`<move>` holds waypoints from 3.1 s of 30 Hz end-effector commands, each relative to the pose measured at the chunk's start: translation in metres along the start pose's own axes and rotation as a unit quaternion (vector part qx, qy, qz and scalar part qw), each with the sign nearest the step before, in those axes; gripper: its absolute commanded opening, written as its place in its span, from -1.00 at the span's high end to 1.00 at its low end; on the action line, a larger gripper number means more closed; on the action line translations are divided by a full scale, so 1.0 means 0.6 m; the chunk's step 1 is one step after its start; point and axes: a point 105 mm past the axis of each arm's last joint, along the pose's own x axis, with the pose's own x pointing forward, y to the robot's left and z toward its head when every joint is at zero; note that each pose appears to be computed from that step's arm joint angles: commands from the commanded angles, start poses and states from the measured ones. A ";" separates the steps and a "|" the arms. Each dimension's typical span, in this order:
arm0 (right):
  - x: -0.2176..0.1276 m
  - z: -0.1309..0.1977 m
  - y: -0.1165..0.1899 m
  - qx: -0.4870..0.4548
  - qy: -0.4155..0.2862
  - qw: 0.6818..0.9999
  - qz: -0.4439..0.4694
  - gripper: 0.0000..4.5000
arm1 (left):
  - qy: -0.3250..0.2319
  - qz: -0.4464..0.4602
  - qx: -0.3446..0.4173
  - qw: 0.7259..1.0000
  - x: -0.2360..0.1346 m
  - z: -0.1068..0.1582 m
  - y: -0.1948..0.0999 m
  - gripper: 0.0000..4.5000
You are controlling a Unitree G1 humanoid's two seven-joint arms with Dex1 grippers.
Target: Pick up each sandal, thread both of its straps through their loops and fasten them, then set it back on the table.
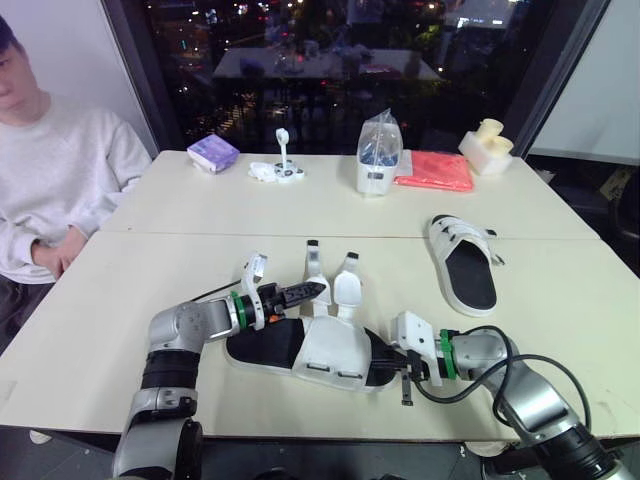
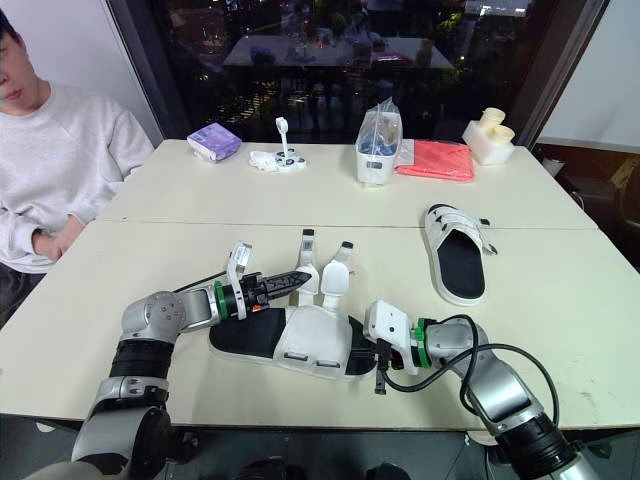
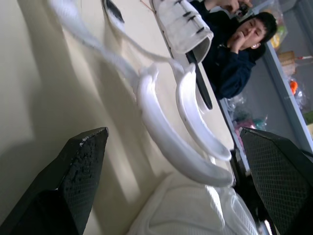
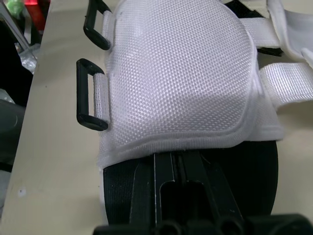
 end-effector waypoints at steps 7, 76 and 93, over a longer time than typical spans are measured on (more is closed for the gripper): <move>0.038 0.013 -0.005 -0.018 -0.027 0.999 -0.011 0.99 | -0.015 -0.014 0.005 1.000 0.011 0.004 -0.013 -1.00; 0.027 -0.041 -0.011 -0.073 0.057 0.994 0.062 1.00 | 0.198 -0.338 0.645 0.656 -0.070 -0.084 -0.156 0.98; 0.029 -0.051 -0.015 -0.084 0.064 0.991 0.086 1.00 | 0.222 -0.321 0.763 0.515 -0.139 -0.102 -0.108 -0.98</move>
